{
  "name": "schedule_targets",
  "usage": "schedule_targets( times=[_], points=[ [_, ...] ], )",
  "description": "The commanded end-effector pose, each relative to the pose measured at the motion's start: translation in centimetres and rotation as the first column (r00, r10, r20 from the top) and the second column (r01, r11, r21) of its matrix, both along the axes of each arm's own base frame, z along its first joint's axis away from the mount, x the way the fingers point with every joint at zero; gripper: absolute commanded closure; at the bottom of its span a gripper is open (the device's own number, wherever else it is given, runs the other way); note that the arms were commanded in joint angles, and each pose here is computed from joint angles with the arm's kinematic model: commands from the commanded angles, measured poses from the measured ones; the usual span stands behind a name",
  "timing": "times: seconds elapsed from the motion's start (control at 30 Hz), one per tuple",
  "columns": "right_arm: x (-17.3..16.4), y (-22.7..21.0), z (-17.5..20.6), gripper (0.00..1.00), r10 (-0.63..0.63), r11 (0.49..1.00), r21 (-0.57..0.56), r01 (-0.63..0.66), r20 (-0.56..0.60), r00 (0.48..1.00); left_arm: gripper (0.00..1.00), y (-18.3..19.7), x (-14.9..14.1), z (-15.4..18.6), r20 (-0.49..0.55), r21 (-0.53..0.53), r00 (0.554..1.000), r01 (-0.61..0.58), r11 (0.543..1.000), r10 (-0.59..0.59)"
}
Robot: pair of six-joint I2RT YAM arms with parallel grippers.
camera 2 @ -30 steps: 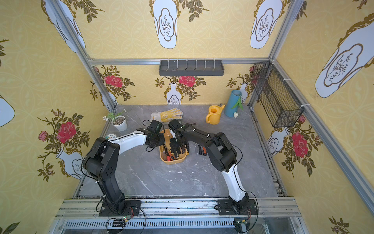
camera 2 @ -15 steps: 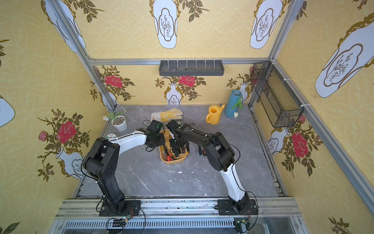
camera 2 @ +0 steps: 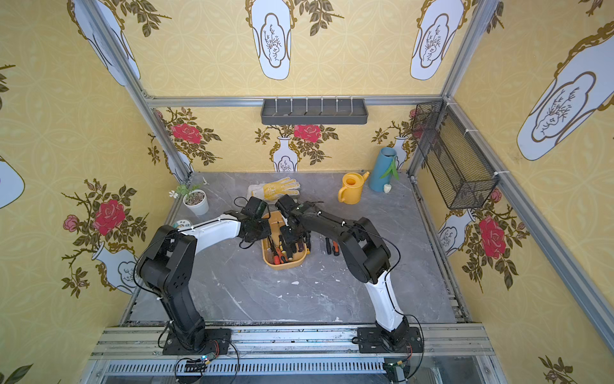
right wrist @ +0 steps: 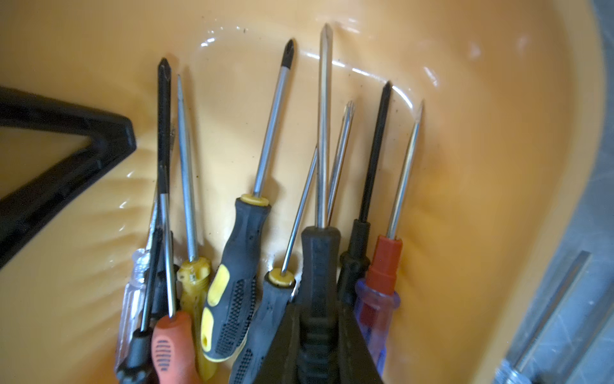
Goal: Take out the screwdriver from the storage box
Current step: Pick up the screwdriver from the storage box, then place the screwdriver at the center of the board.
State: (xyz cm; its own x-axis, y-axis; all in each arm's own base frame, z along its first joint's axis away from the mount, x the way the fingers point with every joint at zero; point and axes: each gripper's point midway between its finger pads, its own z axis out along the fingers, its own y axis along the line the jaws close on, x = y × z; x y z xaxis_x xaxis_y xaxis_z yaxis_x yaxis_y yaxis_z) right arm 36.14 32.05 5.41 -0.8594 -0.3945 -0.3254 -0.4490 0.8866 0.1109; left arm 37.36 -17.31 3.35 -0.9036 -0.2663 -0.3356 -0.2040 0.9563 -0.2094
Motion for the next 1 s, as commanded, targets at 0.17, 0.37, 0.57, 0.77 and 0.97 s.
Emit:
schedule_targets(
  times=[0.17,0.37,0.57,0.77,0.97],
  points=[
    [1.2,0.0,3.9,1.0,-0.046,0.996,0.086,0.035,0.127,0.991,1.0,0.7,-1.5,-1.7,-0.076,0.035,0.997,0.005,0.999,-0.003],
    [1.8,-2.1,6.4,1.0,-0.13,0.988,0.114,0.108,0.203,0.971,1.0,0.7,-1.5,-1.6,-0.073,0.034,0.997,0.006,0.999,-0.004],
    [1.6,-6.0,8.1,1.0,-0.243,0.968,0.119,0.219,0.244,0.939,1.0,0.8,-1.7,-1.8,-0.077,0.033,0.997,0.004,0.999,-0.001],
    [1.2,-10.3,6.3,1.0,-0.369,0.929,0.098,0.357,0.179,0.912,1.0,0.8,-1.7,-1.6,-0.07,0.03,0.998,0.005,1.0,-0.003],
    [0.2,-10.8,3.0,1.0,-0.389,0.921,0.048,0.386,0.077,0.918,1.0,1.3,-1.8,-1.2,-0.061,0.056,0.998,0.016,0.998,-0.012]
  ],
)
